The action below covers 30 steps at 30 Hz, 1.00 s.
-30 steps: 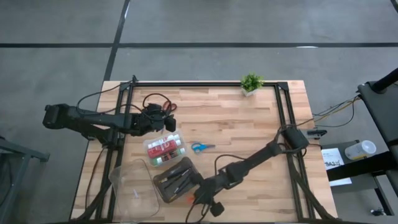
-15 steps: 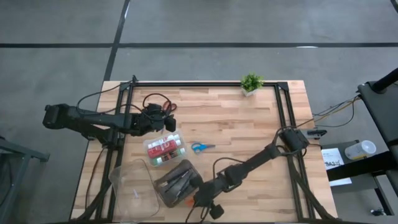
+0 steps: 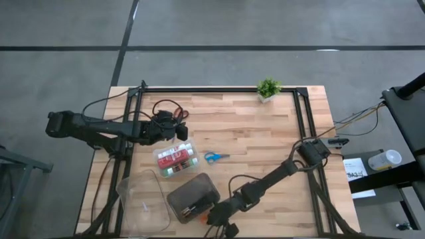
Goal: Pick & Place Paint Supplies
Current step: Put the orange scissors into the bottom transparent bin
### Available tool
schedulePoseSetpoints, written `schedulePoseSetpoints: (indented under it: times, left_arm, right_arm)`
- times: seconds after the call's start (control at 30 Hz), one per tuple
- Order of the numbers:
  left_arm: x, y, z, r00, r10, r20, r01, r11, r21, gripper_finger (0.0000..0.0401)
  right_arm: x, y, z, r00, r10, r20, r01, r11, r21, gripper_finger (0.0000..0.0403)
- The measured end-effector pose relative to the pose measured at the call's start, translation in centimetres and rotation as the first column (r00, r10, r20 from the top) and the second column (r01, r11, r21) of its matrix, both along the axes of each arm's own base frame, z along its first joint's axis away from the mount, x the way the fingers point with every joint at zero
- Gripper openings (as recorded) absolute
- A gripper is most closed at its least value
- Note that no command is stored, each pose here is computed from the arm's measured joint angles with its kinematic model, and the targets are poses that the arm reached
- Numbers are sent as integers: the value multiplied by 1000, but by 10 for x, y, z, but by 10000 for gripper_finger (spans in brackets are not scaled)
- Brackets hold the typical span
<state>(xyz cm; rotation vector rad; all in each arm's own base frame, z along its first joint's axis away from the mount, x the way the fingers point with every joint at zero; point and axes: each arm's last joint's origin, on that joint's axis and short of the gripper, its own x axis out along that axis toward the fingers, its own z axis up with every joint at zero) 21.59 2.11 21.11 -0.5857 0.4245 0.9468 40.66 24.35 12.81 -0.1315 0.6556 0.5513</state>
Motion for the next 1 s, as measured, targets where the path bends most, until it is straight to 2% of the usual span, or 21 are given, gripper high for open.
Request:
schedulePoseSetpoints:
  times: [0.33,0.63,0.77,1.0]
  left_arm:
    - [0,0,0,1000,0,0,0,1000,0,232]
    - [0,0,0,1000,0,0,0,1000,0,232]
    - [0,0,0,1000,0,0,0,1000,0,232]
    - [0,0,0,1000,0,0,0,1000,0,232]
  right_arm:
    - [0,-1,12,999,11,52,-9,999,-36,8]
    - [-6,6,17,992,-44,119,61,988,-143,8]
    - [-18,21,15,986,-56,156,93,966,-242,8]
    - [-25,28,15,978,-97,183,147,948,-284,8]
